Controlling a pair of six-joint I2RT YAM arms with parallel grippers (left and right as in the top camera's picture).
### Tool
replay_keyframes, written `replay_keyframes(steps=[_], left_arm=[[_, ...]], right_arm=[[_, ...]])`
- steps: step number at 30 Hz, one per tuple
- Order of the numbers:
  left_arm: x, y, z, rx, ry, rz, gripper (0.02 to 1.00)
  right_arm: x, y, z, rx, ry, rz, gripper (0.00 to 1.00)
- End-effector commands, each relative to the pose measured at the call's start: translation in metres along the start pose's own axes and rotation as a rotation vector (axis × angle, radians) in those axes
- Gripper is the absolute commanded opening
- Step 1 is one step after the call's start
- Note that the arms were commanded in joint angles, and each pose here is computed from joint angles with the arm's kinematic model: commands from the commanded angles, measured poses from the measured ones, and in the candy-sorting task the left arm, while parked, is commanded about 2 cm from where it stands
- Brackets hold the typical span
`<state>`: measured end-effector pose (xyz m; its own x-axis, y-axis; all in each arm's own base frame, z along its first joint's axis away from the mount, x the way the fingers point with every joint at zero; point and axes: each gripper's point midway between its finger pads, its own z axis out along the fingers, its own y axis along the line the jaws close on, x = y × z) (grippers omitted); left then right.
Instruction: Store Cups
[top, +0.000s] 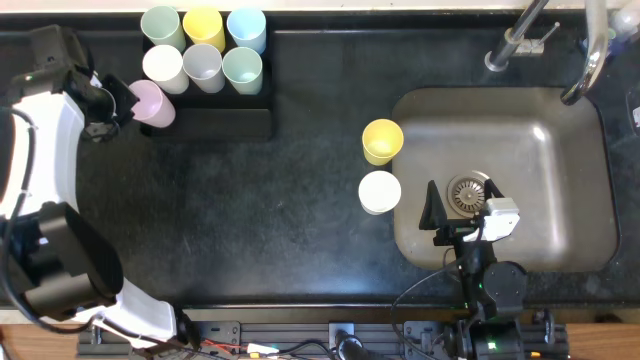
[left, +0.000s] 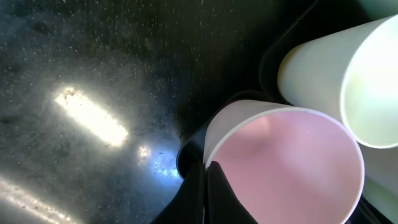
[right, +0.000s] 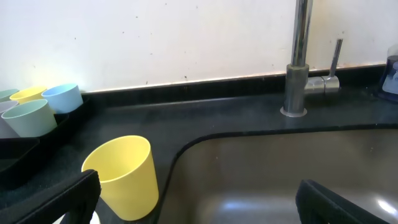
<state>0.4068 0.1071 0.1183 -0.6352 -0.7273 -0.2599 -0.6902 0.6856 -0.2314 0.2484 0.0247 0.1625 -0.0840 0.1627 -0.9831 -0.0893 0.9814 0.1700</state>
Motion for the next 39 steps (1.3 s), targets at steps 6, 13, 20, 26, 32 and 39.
replay_keyframes(steps=[6, 13, 20, 26, 32, 39], left_arm=[[0.002, -0.006, 0.012, -0.031, 0.001, 0.024, 0.036], [0.001, -0.004, 0.013, -0.038, -0.001, 0.024, 0.036], [0.002, -0.004, 0.013, -0.039, 0.0, 0.024, 0.774], [0.003, -0.006, 0.008, -0.03, -0.001, 0.026, 0.998], [0.008, -0.036, -0.04, 0.051, -0.072, 0.102, 1.0], [0.066, -0.143, -0.113, 0.259, -0.179, 0.574, 1.0]], right_arm=[[0.003, -0.002, 0.0, 0.004, 0.0, 0.005, 0.996], [0.003, -0.002, 0.0, 0.004, 0.0, 0.005, 0.996], [0.003, -0.002, 0.0, 0.004, 0.0, 0.005, 0.998], [0.003, -0.002, 0.0, 0.004, 0.0, 0.005, 0.998], [0.003, -0.002, 0.0, 0.004, 0.0, 0.005, 0.996], [0.003, -0.002, 0.0, 0.004, 0.0, 0.005, 0.996]])
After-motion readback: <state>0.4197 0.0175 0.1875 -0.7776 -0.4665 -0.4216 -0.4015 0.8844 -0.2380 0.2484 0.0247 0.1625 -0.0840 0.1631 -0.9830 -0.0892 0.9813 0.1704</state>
